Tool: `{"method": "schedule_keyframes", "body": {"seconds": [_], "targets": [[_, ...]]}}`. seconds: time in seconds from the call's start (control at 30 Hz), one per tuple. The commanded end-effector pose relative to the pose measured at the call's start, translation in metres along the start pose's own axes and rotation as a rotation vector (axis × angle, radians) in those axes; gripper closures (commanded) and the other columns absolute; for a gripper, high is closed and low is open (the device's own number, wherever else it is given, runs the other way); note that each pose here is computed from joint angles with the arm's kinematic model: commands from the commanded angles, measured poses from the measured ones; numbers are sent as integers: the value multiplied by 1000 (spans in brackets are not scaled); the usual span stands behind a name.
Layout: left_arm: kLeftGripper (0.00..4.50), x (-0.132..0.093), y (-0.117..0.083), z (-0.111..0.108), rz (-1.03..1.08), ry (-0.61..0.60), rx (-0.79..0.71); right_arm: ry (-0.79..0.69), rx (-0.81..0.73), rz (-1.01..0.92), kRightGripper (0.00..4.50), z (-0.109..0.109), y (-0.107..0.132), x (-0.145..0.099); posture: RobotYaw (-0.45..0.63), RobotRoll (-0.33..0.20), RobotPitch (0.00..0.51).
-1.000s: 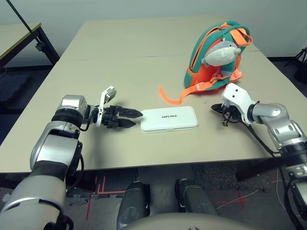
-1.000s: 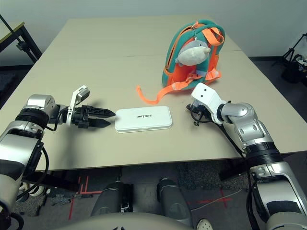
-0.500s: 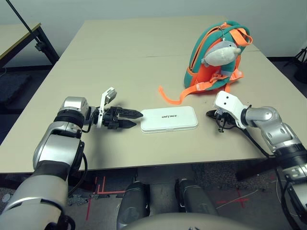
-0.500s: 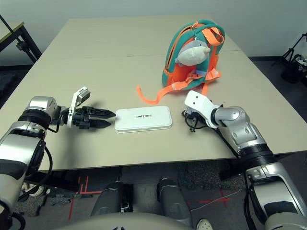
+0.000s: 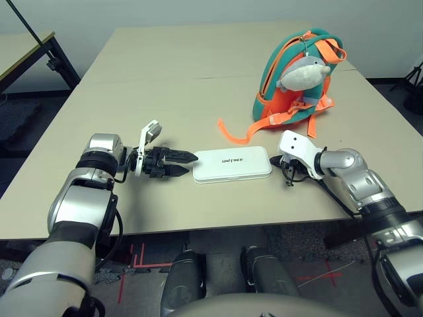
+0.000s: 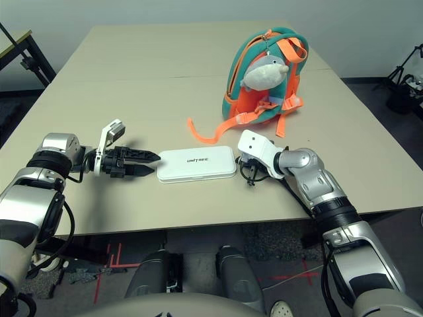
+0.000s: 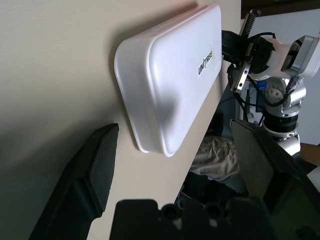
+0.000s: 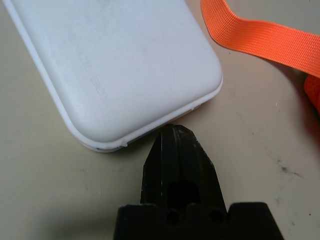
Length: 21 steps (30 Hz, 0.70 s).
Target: Put the pencil case into the backpack and zip it.
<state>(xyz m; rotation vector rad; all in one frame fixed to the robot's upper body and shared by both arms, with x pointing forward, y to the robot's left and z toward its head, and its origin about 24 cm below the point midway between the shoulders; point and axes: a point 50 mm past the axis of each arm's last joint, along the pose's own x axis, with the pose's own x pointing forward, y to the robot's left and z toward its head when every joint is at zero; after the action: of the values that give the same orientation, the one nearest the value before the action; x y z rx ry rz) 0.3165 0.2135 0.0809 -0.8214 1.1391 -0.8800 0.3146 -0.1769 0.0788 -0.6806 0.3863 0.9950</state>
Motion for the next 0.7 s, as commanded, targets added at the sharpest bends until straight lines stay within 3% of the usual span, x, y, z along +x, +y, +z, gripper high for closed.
{"method": "schedule_keyframes", "body": {"seconds": [0.03, 0.7], "targets": [[0, 0, 3, -2, 12, 6, -8, -13, -15, 49, 4465, 4, 9, 11, -173, 0, 75], [0, 0, 7, -2, 29, 3, 44, -63, -28, 87, 4465, 19, 19, 23, -168, 0, 72]]}}
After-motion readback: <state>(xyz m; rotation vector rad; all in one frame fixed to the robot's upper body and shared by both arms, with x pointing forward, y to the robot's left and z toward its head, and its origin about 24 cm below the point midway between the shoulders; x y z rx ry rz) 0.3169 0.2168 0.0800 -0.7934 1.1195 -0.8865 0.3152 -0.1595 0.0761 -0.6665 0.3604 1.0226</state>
